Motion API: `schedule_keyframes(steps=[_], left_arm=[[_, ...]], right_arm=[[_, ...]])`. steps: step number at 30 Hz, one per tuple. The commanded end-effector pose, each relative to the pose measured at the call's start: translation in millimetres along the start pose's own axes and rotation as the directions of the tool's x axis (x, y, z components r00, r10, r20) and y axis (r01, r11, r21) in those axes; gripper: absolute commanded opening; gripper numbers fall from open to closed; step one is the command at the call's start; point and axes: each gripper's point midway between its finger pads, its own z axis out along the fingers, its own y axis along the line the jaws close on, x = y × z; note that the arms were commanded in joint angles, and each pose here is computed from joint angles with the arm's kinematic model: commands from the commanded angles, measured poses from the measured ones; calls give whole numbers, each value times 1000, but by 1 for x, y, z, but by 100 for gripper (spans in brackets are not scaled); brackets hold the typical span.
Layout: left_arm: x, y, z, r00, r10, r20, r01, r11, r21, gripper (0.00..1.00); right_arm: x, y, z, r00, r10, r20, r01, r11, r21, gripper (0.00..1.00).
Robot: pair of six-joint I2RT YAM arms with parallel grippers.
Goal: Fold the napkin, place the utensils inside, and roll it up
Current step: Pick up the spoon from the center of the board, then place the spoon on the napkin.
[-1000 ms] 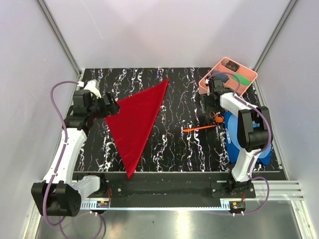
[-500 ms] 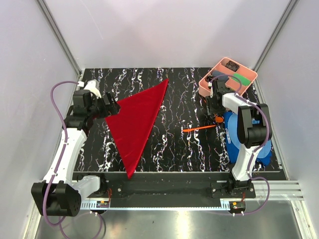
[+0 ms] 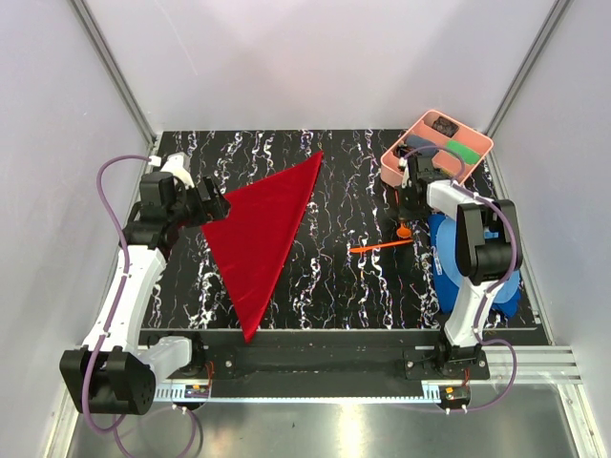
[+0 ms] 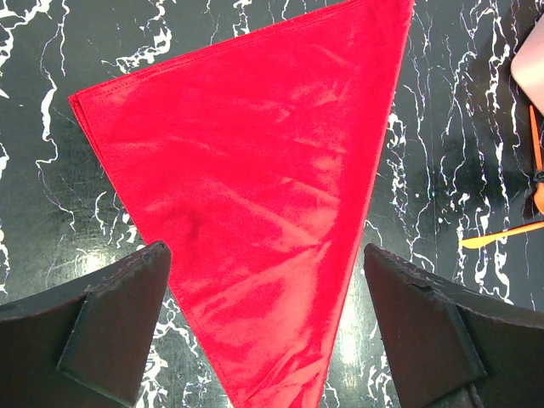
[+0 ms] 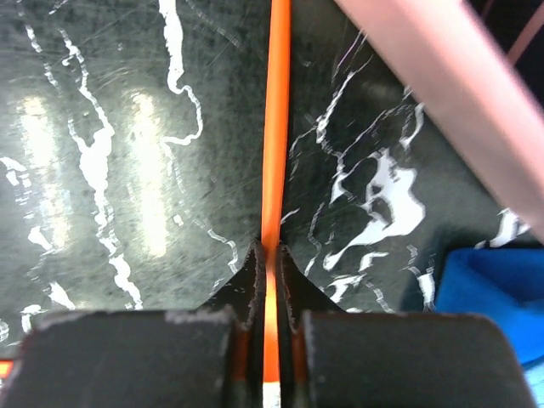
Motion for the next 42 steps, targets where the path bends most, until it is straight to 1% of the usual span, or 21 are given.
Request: schedule_keyframes(steps=[1, 5, 8, 9, 11, 12, 14, 15, 17, 18, 19, 20, 21, 22, 23, 24, 26, 27, 33, 40, 42], left_arm=[[-16, -7, -6, 997, 27, 70, -29, 999, 23, 99], [-17, -7, -6, 997, 26, 74, -28, 999, 26, 99], [-17, -8, -7, 997, 25, 73, -27, 999, 28, 99], [-16, -8, -7, 997, 24, 72, -27, 999, 27, 99], [-18, -8, -8, 997, 24, 79, -27, 999, 29, 99], [-18, -9, -9, 997, 25, 79, -27, 999, 33, 99], [-18, -10, -10, 996, 24, 83, -27, 999, 37, 99], [-19, -10, -10, 996, 24, 84, -27, 999, 37, 99], [-20, -10, -11, 996, 26, 90, -30, 999, 35, 99], [-20, -10, -12, 995, 25, 91, -28, 999, 34, 99], [-21, -10, -12, 995, 26, 95, -29, 999, 32, 99], [-20, -9, -12, 995, 25, 95, -28, 999, 29, 99], [-20, -9, -13, 995, 26, 96, -28, 999, 28, 99], [-21, -9, -13, 995, 26, 99, -29, 999, 25, 99], [-22, -10, -15, 994, 25, 104, -29, 999, 29, 99], [-22, -10, -15, 994, 27, 104, -30, 999, 30, 99], [-21, -10, -15, 994, 25, 104, -29, 999, 29, 99], [-22, -10, -15, 994, 26, 106, -29, 999, 27, 99], [-23, -8, -17, 993, 30, 115, -32, 999, 18, 99], [-23, -9, -17, 993, 28, 113, -31, 999, 23, 99], [-23, -9, -17, 993, 28, 112, -31, 999, 23, 99]], right_arm=[[15, 21, -13, 997, 68, -44, -73, 991, -112, 0], [7, 47, -32, 989, 143, -37, -148, 968, -204, 0], [3, 80, -49, 986, 163, -23, -164, 955, -245, 0], [5, 99, -54, 990, 143, -19, -143, 955, -261, 0], [4, 124, -62, 985, 171, -17, -169, 944, -283, 0], [6, 150, -66, 981, 192, -23, -190, 931, -313, 0], [1, 180, -72, 975, 222, -7, -208, 904, -373, 0], [1, 196, -74, 960, 279, -23, -266, 883, -387, 0], [2, 233, -83, 958, 285, 0, -257, 863, -435, 0], [-1, 241, -81, 942, 334, 9, -300, 858, -416, 0], [6, 262, -85, 948, 317, 14, -281, 859, -427, 0], [-2, 272, -89, 940, 339, 35, -291, 853, -432, 0], [-3, 277, -82, 930, 366, 41, -320, 856, -406, 0], [-1, 291, -83, 931, 363, 32, -316, 851, -420, 0], [-7, 308, -89, 929, 366, 53, -309, 846, -435, 0], [-3, 317, -80, 925, 379, 34, -330, 843, -425, 0], [-7, 342, -85, 923, 384, 25, -332, 826, -455, 0], [-5, 347, -74, 915, 403, 18, -356, 828, -433, 0], [-11, 367, -59, 879, 476, 34, -426, 815, -392, 0], [-17, 387, -48, 878, 478, 38, -428, 817, -385, 0], [-11, 385, -35, 877, 480, 25, -443, 827, -347, 0]])
